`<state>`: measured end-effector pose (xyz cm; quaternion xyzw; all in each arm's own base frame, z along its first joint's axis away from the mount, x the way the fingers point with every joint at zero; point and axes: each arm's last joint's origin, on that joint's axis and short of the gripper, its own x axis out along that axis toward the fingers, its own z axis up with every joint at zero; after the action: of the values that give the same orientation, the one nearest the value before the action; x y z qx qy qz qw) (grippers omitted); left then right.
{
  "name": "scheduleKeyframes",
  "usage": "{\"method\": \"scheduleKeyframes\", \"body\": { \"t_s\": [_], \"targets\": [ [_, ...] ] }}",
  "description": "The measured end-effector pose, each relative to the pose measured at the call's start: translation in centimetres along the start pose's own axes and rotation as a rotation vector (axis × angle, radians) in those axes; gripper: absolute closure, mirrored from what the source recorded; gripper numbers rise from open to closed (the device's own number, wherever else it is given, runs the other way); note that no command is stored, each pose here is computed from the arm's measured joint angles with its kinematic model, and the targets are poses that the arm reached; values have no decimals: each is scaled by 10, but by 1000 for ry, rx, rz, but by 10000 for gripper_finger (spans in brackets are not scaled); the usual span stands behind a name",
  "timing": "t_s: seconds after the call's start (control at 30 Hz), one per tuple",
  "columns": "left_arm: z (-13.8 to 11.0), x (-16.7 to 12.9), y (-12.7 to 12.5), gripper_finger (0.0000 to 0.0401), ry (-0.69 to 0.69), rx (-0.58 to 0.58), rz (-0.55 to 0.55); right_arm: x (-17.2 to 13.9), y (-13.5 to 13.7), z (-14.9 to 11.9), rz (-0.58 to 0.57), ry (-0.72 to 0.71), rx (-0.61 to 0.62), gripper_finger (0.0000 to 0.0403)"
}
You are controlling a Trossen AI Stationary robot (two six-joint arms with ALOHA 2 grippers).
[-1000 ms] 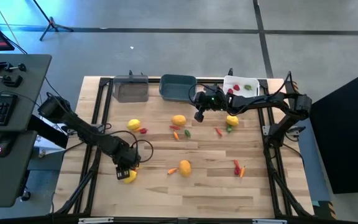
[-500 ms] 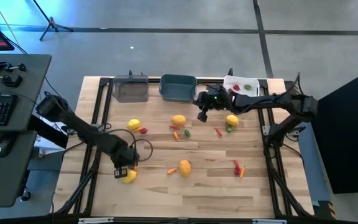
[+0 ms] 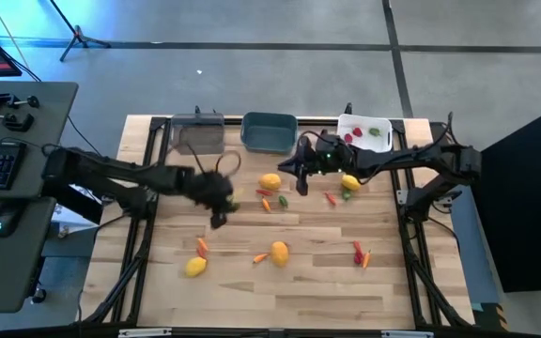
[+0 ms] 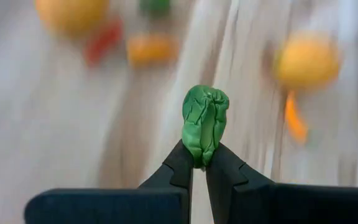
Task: Sort produce into baskets
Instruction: Put the green chili pepper into the white bin
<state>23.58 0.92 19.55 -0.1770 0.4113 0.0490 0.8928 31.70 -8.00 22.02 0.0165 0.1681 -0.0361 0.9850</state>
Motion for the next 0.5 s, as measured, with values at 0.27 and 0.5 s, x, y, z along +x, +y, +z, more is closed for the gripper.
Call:
{"method": "scheduleKeyframes", "body": {
  "t_s": [0.27,0.5],
  "targets": [
    [43,5,60,393,-390,6,-185,0,7,18,21,-178,91,239],
    [71,10,93,393,-589,20,-315,0,3,36,-12,-233,98,191]
  ]
}}
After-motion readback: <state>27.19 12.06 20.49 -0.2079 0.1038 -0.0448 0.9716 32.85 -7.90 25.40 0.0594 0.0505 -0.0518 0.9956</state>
